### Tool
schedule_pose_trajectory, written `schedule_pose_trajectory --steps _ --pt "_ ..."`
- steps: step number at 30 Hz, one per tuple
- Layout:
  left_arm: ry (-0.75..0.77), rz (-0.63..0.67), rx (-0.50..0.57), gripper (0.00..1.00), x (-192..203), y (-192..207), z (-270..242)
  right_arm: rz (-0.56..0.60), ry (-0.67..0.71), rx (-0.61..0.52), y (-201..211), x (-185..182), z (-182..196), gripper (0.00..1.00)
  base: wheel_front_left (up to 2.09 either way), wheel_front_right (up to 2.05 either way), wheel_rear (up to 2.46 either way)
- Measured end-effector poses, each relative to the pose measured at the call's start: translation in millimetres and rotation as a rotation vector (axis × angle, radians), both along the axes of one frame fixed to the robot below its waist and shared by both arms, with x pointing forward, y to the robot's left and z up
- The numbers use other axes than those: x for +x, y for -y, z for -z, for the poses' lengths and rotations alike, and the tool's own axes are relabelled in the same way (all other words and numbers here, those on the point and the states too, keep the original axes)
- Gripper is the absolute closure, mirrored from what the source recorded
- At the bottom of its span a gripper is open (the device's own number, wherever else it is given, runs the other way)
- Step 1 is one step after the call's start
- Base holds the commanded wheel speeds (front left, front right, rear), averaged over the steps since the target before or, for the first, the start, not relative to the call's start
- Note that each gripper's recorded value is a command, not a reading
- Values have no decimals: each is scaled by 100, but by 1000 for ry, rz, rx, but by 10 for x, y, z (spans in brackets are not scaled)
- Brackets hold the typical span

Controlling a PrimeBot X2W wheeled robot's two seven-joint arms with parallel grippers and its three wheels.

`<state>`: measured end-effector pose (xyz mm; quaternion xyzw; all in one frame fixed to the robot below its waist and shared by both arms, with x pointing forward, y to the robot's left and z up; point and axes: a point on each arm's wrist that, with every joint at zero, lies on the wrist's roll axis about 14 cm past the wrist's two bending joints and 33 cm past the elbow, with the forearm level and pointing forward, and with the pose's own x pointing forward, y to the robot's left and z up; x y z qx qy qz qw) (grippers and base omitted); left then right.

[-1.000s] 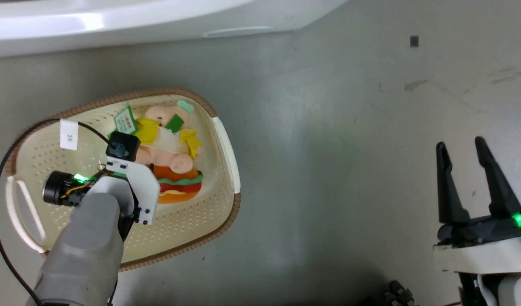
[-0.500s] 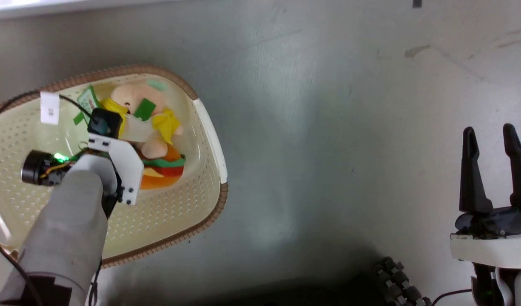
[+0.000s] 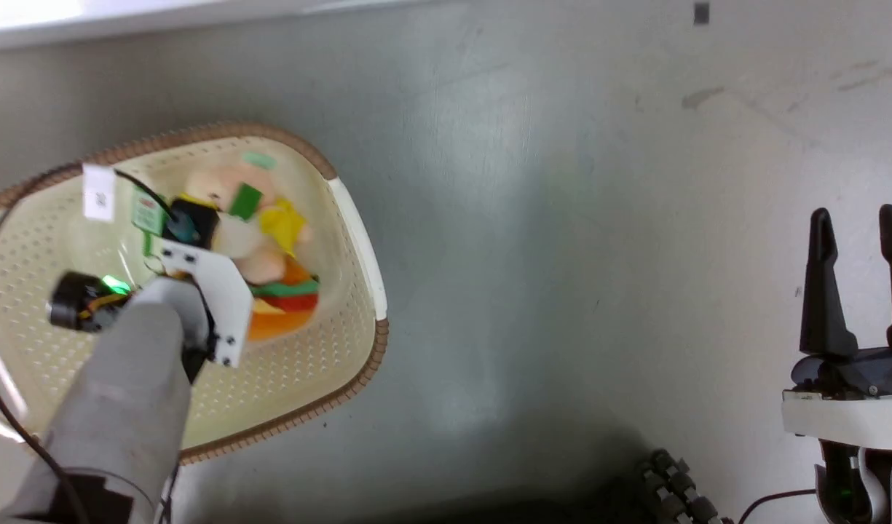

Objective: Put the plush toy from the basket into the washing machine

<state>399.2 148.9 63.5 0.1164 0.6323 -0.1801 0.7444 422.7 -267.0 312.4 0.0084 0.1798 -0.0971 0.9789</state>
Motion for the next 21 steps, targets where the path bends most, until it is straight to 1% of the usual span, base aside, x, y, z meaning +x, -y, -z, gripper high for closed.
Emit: schedule_pose_trajectory --steps 6,9,16,21 --pt "13 -27 -26 100 -170 79 -286 2 60 -8 15 25 -267 0 0 0 0" --pt "51 -46 -48 100 -229 112 -473 -1 103 -7 3 40 -446 0 0 0 0" --pt "235 -102 -133 100 -129 216 -1018 -8 194 0 -39 -24 -862 0 0 0 0" --pt "370 -141 -166 100 -74 164 -1412 -19 255 15 -99 -100 -1124 0 0 0 0"
